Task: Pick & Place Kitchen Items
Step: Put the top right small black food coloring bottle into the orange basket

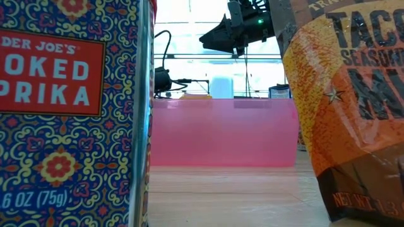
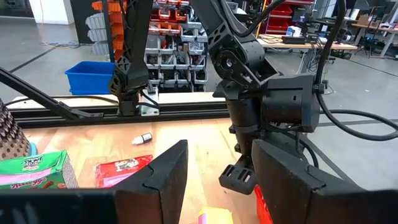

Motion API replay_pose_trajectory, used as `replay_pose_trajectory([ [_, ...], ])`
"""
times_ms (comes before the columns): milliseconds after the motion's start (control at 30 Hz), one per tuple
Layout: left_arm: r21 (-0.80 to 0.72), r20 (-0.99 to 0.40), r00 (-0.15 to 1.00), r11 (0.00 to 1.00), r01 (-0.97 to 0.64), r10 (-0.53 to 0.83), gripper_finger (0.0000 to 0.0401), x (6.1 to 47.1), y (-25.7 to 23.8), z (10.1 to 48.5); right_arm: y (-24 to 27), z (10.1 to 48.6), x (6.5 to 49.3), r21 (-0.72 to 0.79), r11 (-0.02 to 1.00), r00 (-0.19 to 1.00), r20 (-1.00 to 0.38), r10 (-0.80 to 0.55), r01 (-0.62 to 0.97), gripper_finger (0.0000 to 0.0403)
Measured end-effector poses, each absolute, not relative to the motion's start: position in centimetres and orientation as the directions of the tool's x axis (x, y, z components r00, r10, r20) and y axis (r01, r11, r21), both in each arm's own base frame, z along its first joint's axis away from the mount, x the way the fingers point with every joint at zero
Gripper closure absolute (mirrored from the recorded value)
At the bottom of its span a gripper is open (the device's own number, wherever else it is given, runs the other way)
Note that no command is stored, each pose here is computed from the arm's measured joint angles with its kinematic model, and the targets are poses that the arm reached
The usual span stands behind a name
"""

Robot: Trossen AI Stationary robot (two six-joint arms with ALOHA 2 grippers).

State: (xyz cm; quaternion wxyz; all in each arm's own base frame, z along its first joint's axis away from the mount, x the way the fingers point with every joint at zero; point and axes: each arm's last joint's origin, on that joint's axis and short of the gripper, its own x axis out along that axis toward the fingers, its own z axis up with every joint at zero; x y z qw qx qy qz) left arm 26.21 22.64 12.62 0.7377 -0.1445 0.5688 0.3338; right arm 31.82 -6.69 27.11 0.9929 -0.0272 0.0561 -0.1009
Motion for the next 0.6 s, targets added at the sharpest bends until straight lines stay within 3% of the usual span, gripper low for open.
replay_pose_trajectory([
  [267, 0.185, -0.941, 0.091, 0.719, -0.67, 0.327, 0.037, 25.3, 21.3, 14.9, -6.7, 27.1, 31.8, -0.065, 0.978, 0.973, -0.107, -0.203, 0.197, 0.0232],
  [467, 0.23, -0.892, 0.11, 0.652, -0.723, 0.437, 0.0362, 24.4, 20.4, 19.1, -6.7, 27.0, 31.8, -0.065, 0.978, 0.972, -0.121, -0.203, 0.197, 0.0232],
  [600, 0.16, -0.852, 0.242, 0.671, -0.724, 0.464, 0.0364, 24.6, 19.4, 21.7, -6.7, 26.9, 31.8, -0.065, 0.978, 0.971, -0.122, -0.203, 0.197, 0.0232],
])
